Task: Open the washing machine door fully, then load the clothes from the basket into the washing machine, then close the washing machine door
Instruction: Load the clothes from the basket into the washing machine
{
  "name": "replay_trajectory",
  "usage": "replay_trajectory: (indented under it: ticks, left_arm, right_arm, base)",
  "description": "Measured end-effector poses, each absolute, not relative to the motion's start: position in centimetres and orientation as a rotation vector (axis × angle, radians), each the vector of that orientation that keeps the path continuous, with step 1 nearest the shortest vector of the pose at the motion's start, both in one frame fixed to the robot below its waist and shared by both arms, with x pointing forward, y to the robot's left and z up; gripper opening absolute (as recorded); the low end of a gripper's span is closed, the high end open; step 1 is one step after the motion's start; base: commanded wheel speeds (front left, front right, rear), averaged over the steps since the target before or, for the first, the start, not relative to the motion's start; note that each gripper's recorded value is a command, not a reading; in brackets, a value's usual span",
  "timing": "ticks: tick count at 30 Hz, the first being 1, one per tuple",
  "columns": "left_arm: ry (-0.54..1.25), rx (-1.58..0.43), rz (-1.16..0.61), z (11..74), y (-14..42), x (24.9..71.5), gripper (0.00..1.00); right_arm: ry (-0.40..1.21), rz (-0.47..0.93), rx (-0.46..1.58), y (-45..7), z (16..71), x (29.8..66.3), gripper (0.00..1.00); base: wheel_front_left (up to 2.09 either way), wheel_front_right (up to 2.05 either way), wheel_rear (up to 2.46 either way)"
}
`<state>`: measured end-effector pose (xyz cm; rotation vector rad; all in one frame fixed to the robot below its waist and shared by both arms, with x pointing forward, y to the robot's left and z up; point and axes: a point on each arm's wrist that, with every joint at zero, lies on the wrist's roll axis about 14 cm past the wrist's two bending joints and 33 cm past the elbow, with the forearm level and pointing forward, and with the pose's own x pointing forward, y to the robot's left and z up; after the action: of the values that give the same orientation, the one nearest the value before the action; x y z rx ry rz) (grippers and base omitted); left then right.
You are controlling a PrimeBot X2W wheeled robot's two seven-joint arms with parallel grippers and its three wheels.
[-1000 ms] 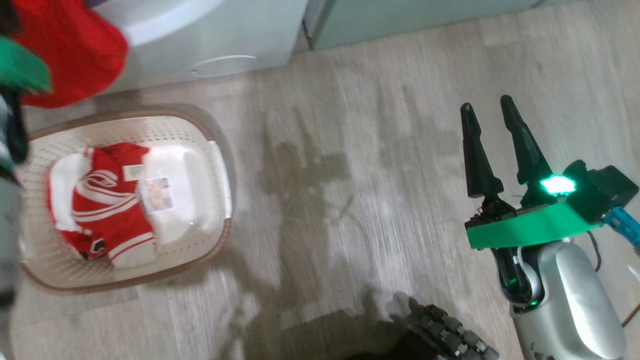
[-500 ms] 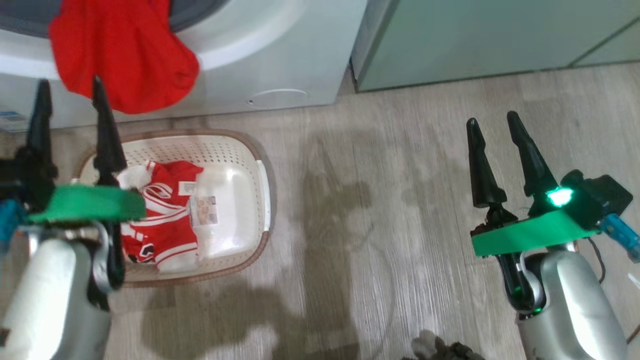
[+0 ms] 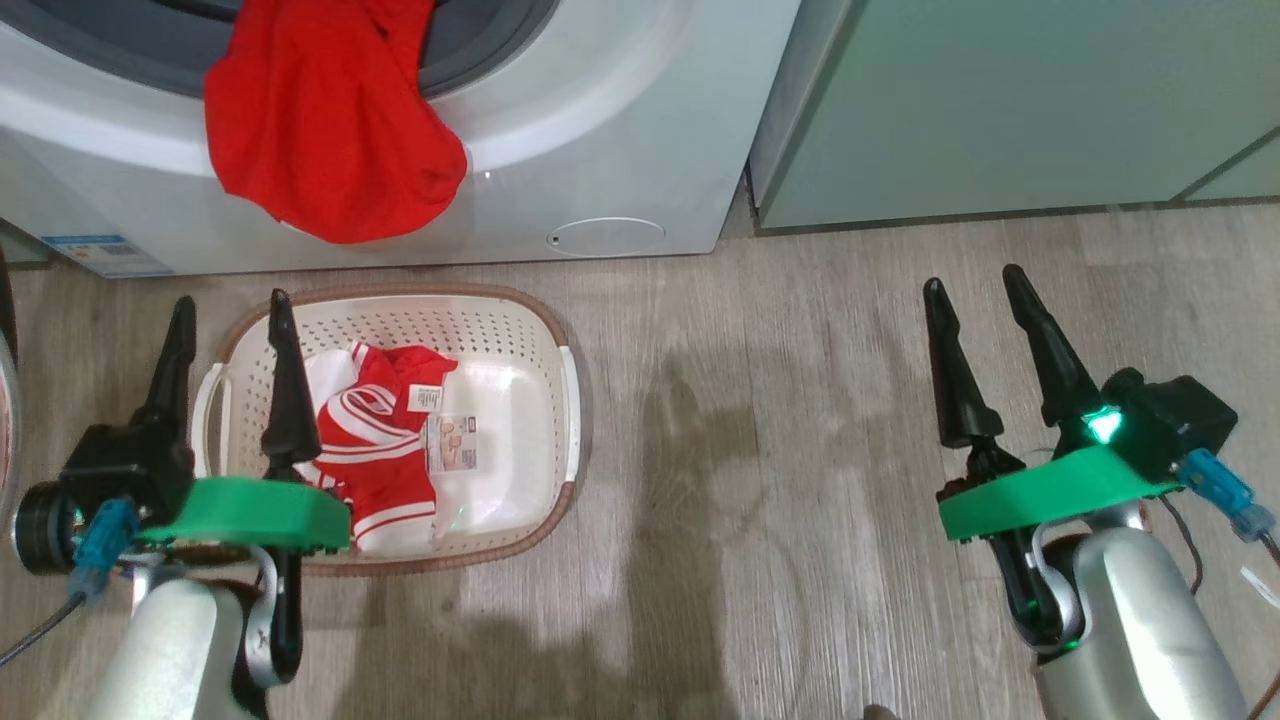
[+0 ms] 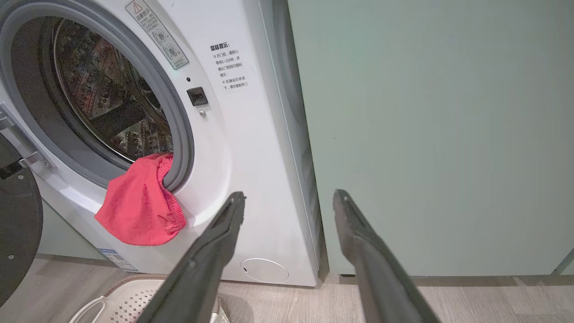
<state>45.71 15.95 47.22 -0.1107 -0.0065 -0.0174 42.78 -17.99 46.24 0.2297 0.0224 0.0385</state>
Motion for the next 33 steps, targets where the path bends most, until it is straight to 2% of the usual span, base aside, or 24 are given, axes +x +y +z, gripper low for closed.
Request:
replay_trajectory:
  ticks: [20,25,33]
  left_arm:
    - [0.041,-0.094,-0.039,45.3,15.8,46.2,1.0]
    - [0.086,-0.128,-0.077,43.8,14.9,48.7,1.0]
    - [0.29,-0.159,-0.073,37.5,15.9,54.4,1.0]
  right_arm:
    - [0.052,0.044,0.232,-17.7,45.1,43.1,1.0]
    - [0.068,0.047,0.232,-17.6,44.3,43.5,1.0]
    - [0.085,0.039,0.251,-17.8,43.0,44.9,1.0]
  base:
    - [0.0,0.0,0.0]
    - [0.0,0.0,0.0]
    - [0.0,0.0,0.0]
